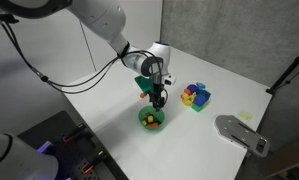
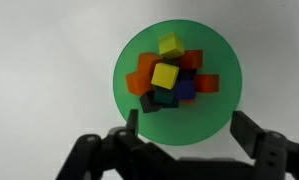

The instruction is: Put the yellow object inside the bowl

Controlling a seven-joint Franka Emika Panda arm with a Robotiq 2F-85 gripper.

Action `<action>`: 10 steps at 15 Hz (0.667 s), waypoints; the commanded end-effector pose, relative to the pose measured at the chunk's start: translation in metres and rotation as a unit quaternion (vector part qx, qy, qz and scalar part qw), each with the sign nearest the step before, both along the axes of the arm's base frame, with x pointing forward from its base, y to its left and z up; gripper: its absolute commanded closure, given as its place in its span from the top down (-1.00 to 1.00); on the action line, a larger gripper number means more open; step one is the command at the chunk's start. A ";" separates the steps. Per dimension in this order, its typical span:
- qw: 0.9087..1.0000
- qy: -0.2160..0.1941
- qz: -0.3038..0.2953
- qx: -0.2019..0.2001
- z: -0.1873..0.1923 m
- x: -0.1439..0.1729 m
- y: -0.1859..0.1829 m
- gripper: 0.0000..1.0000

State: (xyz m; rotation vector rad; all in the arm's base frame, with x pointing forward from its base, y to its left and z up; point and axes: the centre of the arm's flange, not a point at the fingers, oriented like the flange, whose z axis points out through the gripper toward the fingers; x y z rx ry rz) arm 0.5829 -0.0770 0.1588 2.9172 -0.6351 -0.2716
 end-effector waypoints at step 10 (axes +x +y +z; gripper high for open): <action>0.994 -0.002 0.091 0.057 0.145 -0.013 0.041 1.00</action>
